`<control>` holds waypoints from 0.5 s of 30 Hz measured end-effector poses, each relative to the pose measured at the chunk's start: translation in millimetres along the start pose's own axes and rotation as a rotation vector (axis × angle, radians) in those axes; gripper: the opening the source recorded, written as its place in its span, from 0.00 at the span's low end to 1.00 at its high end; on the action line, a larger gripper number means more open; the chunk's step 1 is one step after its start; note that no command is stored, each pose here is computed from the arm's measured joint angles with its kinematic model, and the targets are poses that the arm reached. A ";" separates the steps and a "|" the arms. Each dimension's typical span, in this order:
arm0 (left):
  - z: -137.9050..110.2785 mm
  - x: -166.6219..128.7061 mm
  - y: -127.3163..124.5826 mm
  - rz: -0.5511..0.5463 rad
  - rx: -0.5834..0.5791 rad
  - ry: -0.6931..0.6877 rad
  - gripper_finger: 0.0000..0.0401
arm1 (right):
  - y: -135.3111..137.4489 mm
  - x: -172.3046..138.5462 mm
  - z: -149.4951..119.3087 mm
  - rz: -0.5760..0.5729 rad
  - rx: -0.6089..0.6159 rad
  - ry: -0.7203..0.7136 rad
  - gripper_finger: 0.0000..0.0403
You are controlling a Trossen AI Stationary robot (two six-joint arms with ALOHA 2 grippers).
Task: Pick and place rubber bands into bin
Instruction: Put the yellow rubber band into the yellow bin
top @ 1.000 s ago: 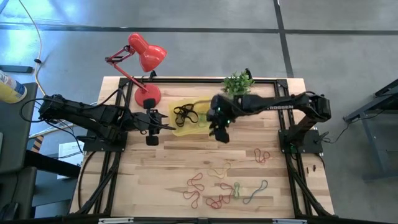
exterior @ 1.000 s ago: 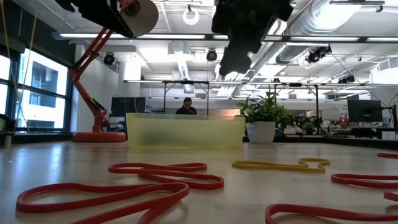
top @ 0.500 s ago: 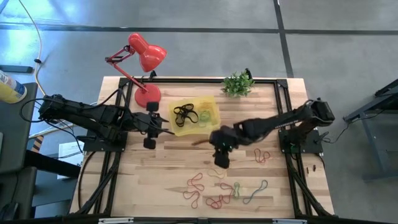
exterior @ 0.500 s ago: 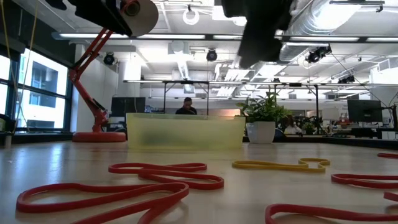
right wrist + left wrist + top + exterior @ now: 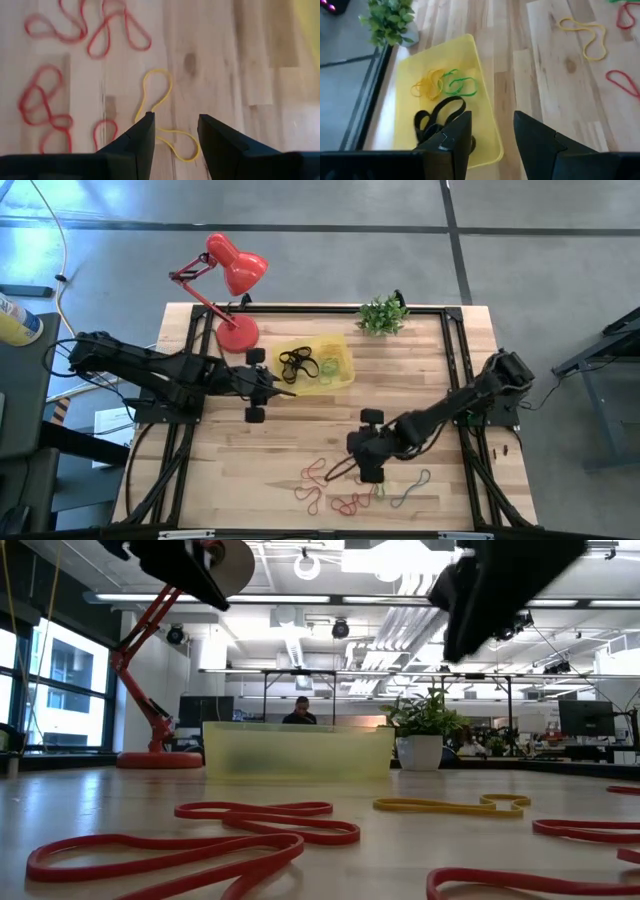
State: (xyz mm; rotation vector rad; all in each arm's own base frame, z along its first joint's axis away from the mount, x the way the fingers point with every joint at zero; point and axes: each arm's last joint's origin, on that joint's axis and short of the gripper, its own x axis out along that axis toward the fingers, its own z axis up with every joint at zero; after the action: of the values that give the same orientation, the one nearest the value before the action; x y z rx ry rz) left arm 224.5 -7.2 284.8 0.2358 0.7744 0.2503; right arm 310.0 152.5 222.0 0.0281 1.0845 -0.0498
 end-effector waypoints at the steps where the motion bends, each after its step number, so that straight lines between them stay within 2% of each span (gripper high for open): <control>1: 2.1 5.6 -2.3 -0.009 -0.019 -0.003 0.34 | 2.3 5.8 -1.5 -0.004 -0.023 0.014 0.35; 5: 6.4 27.3 -13.2 -0.078 -0.078 0.011 0.34 | 7.5 28.4 -2.6 -0.004 -0.073 0.037 0.35; 8: 8.0 39.6 -24.8 -0.127 -0.075 0.018 0.34 | 10.2 43.6 -1.3 0.037 -0.075 0.046 0.35; 15: 5.3 44.0 -48.5 -0.163 0.026 0.046 0.34 | 12.0 70.1 -0.4 0.089 0.035 0.069 0.35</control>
State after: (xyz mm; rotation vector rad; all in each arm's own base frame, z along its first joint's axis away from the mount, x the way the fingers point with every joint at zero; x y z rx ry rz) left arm 265.1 -40.2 245.0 0.1905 0.8386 0.0916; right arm 343.0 162.6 159.8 0.1102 1.1504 0.0126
